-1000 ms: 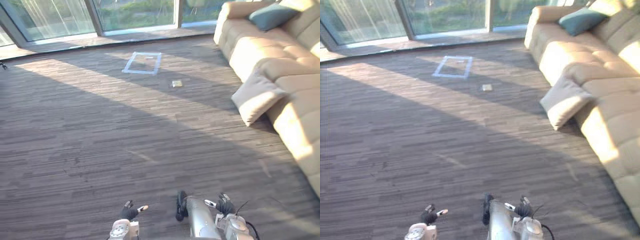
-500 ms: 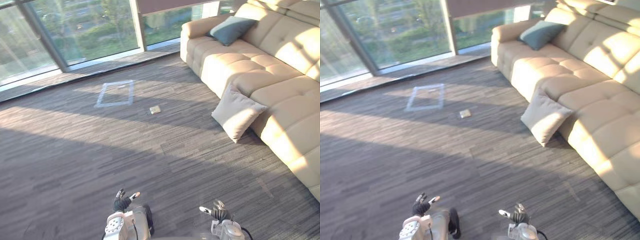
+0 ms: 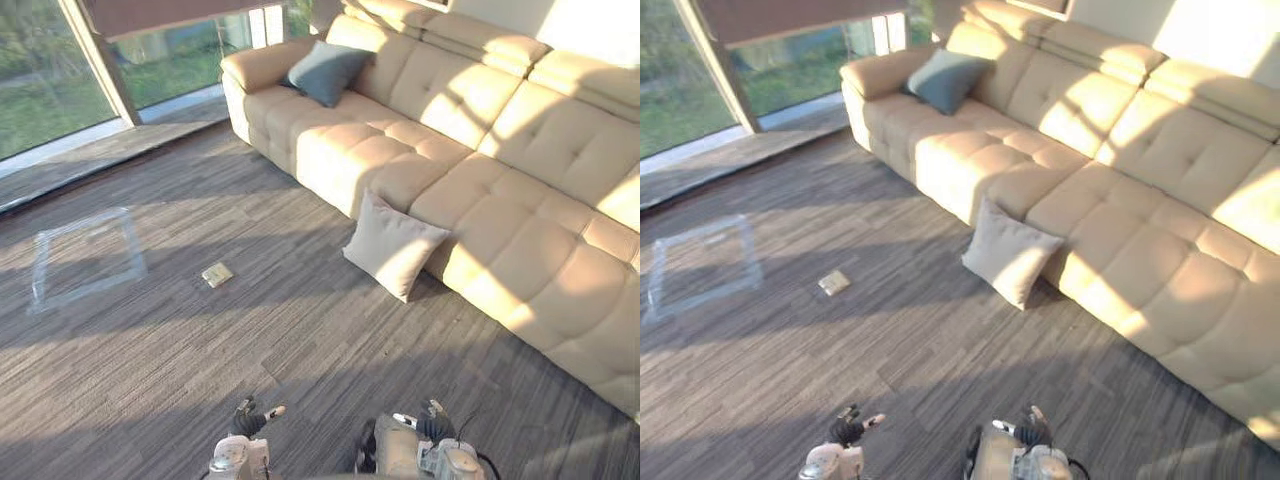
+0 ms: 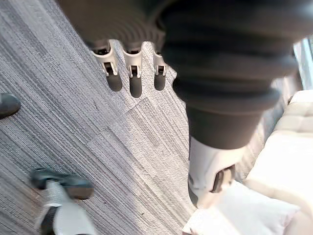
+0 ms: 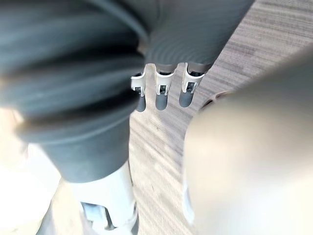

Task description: Pick up cushions and gather them together orderly.

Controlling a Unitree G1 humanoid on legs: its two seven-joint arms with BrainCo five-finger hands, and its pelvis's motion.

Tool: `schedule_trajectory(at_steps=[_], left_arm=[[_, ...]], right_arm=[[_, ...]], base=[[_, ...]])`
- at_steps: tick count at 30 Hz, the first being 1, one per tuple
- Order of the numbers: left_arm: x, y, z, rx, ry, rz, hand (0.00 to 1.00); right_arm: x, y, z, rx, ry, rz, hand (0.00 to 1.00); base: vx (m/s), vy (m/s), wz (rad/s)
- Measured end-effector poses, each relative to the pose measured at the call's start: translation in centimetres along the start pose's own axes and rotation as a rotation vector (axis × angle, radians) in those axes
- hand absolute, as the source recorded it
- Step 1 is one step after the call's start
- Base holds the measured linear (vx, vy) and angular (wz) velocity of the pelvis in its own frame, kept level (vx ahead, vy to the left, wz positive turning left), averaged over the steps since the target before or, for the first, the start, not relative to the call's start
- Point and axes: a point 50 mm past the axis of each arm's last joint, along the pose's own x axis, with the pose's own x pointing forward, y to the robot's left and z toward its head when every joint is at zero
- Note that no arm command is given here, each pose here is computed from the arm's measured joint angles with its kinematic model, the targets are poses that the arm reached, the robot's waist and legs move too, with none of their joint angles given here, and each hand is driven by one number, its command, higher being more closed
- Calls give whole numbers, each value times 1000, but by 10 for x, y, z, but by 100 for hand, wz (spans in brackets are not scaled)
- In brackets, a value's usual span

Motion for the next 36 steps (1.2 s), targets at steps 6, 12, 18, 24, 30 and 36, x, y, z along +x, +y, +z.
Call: schedule_trajectory(at_steps=[6,12,18,24,30,36], left_arm=[[1,-13,4,-31,-11,-25,0],[-1,-9,19,-114,-96,4,0],[-1,-10,25,-157,-135,19,0],[0,4,20,-125,-108,43,0],[0,-4,10,-56,-49,-3,0],[1,-13,4,5,-13,-48,0]], right_arm=[[4,-10,16,11,-46,-28,0],[0,2,7,28,-27,-5,0],[-4,1,0,20,-12,-11,0],[-13,19,-23,38,51,32,0],[-10,7,-16,12,29,16,0],[-2,-4,-7,3,21,-14,0]], base=[[517,-111,-32],[319,-19,-98],[395,201,-103],[468,342,-93],[340,217,-47],[346,-21,22]])
